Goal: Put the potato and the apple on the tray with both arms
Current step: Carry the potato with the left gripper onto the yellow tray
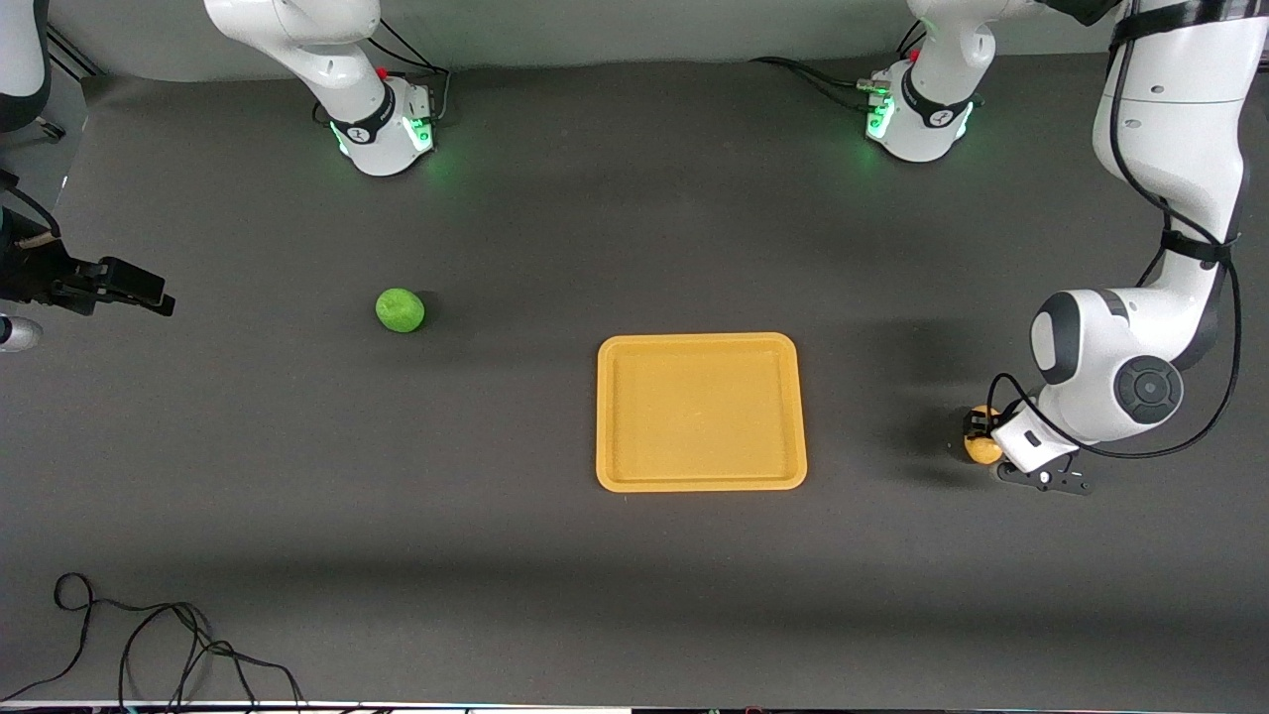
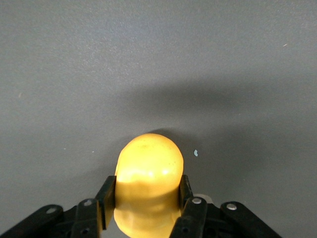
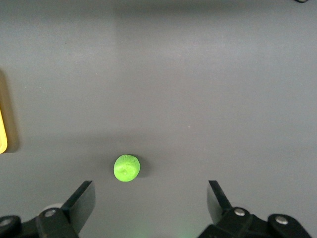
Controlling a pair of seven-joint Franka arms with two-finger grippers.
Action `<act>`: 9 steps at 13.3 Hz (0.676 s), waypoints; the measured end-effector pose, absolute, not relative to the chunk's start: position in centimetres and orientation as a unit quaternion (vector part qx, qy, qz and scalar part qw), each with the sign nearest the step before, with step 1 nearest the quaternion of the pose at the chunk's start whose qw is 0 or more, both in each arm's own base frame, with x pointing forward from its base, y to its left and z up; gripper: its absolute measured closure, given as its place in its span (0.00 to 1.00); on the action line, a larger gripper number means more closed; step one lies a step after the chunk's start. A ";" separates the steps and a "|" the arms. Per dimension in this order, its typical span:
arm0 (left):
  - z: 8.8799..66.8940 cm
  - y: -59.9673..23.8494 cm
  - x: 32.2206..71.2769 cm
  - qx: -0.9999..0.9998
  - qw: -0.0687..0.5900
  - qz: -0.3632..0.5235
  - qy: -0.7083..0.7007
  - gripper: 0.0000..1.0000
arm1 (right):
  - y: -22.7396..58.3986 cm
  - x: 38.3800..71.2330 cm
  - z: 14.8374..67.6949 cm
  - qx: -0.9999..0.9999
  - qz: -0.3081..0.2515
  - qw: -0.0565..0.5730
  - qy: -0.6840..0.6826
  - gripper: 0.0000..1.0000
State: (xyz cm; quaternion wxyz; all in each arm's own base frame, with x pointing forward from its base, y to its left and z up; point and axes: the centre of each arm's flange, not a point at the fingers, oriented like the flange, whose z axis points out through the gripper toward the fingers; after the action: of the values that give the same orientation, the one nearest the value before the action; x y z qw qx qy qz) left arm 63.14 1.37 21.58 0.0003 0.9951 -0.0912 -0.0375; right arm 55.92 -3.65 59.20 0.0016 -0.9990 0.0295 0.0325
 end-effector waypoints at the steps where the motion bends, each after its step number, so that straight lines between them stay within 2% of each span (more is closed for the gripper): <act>1: 22.4 1.3 63.4 0.995 0.001 -0.039 -0.088 0.45 | -3.6 55.9 59.2 -0.999 0.032 0.002 0.030 0.00; 5: 28.1 -3.8 64.3 0.999 0.011 -0.032 -0.033 0.45 | -3.7 55.9 59.2 -0.999 0.033 0.002 0.030 0.00; 9: 31.4 -17.4 63.6 0.998 0.029 -0.019 0.046 0.45 | -3.7 55.9 59.1 -0.999 0.033 0.002 0.030 0.00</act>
State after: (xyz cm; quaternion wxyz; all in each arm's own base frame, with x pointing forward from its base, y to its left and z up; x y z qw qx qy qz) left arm 63.57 -17.43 31.44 0.0288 0.9983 0.0460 -0.0190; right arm 55.93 -3.69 59.13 0.0017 -0.9990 0.0299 0.0332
